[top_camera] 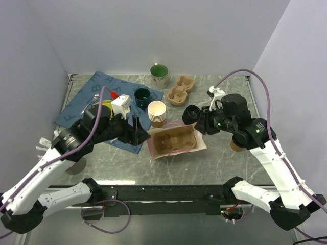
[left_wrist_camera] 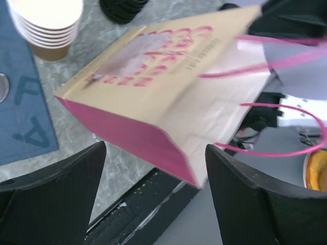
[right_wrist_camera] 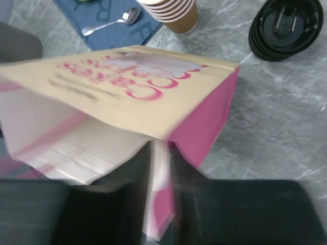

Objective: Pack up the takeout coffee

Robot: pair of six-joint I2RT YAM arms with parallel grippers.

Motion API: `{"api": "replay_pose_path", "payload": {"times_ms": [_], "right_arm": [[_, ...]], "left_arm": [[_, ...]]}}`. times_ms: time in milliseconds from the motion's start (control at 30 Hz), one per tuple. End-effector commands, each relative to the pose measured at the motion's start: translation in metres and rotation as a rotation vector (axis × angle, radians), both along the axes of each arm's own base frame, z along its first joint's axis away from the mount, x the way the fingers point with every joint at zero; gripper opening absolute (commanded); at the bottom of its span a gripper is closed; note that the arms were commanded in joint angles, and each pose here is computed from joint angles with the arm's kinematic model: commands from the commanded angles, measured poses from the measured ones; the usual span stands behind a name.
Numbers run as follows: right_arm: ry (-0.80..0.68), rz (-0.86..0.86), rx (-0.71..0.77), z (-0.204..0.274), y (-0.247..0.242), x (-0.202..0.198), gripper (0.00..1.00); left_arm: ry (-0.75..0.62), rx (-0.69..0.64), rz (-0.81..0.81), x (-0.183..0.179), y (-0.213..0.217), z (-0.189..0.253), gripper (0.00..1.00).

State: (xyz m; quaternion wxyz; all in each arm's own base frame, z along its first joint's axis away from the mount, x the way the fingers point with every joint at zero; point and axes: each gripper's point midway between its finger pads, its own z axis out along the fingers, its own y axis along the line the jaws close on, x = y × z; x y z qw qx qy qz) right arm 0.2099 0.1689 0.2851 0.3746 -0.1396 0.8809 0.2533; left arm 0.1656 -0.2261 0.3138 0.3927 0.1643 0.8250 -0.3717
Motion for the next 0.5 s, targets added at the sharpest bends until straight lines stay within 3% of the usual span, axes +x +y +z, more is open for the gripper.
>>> {"api": "replay_pose_path", "payload": {"times_ms": [0, 33, 133, 267, 467], "right_arm": [[-0.049, -0.096, -0.098, 0.003, -0.022, 0.016, 0.42], [-0.043, -0.116, -0.112, 0.005, -0.026, 0.017, 0.53], [-0.028, -0.186, -0.120, 0.025, -0.034, 0.018, 0.68], [0.023, -0.301, -0.175, 0.024, -0.052, 0.018, 0.70], [0.034, -0.245, -0.157, 0.025, -0.041, 0.019, 0.69]], "left_arm": [[0.002, 0.042, 0.113, 0.021, 0.005, 0.004, 0.84], [0.002, 0.053, 0.128, 0.025, 0.006, 0.006, 0.84], [0.001, 0.060, 0.144, 0.032, 0.003, 0.011, 0.84], [0.001, 0.057, 0.142, 0.036, -0.002, 0.014, 0.84], [0.006, 0.075, 0.155, 0.048, -0.009, 0.019, 0.82]]}}
